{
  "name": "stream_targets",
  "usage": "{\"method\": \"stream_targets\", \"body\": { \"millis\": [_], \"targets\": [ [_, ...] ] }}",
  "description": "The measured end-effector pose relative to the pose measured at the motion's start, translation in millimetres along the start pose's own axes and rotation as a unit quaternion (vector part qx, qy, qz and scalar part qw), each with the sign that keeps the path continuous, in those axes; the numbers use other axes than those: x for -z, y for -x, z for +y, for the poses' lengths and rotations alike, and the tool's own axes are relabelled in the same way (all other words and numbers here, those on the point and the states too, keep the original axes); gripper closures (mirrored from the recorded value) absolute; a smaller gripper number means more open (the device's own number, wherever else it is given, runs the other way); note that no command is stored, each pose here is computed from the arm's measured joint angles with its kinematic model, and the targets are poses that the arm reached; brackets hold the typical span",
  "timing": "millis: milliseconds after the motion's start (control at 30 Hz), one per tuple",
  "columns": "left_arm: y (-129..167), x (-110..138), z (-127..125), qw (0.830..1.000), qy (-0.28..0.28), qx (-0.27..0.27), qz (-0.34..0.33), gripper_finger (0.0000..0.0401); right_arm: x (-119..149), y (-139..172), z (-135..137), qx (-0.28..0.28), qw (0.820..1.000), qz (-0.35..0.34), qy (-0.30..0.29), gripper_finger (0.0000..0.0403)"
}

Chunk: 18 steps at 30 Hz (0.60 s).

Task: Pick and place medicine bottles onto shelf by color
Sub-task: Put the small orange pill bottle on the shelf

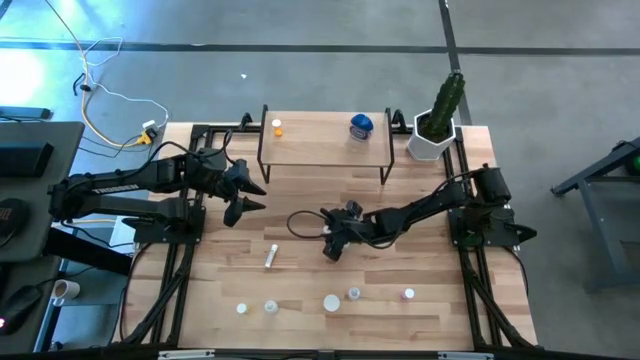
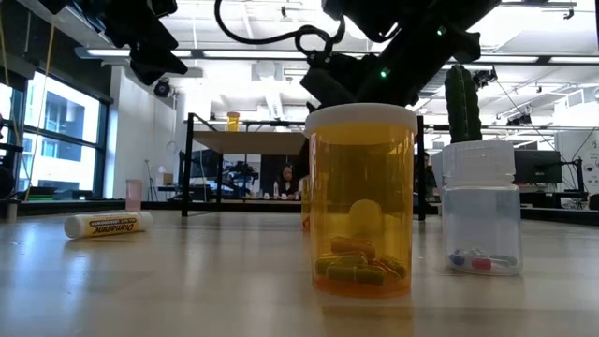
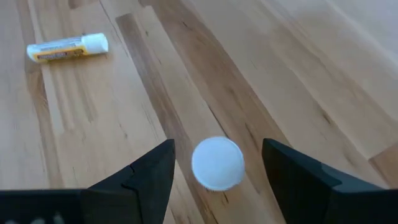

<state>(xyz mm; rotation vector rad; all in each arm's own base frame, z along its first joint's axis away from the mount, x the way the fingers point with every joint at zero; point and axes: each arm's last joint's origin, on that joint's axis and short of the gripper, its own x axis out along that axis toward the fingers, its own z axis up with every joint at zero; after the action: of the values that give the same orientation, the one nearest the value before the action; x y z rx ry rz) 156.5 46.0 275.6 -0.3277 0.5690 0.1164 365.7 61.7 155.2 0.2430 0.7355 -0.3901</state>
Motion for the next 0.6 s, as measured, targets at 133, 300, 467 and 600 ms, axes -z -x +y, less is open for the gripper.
{"method": "stream_targets", "body": {
  "millis": [133, 300, 467, 600],
  "targets": [
    [0.0, 0.0, 0.0, 1.0, -0.001, 0.0, 0.0, 0.0197, -0.9, -0.8, -2.0, 0.004, 1.0, -0.001, -0.002, 0.02],
    [0.0, 0.0, 0.0, 1.0, -0.002, 0.0, 0.0, 0.0197, -0.9, -1.0, -2.0, -0.007, 1.0, 0.006, -0.001, 0.0243],
    [0.0, 0.2, 0.0, 1.0, -0.001, 0.0, 0.001, 0.0197, -0.6, -1.0, -1.6, -0.013, 1.0, 0.01, -0.001, 0.027],
    [0.0, 1.1, 0.2, 1.0, 0.0, -0.001, 0.006, 0.0197, -0.5, -1.0, -1.5, -0.013, 1.0, 0.01, -0.004, 0.0282]
  ]
}}
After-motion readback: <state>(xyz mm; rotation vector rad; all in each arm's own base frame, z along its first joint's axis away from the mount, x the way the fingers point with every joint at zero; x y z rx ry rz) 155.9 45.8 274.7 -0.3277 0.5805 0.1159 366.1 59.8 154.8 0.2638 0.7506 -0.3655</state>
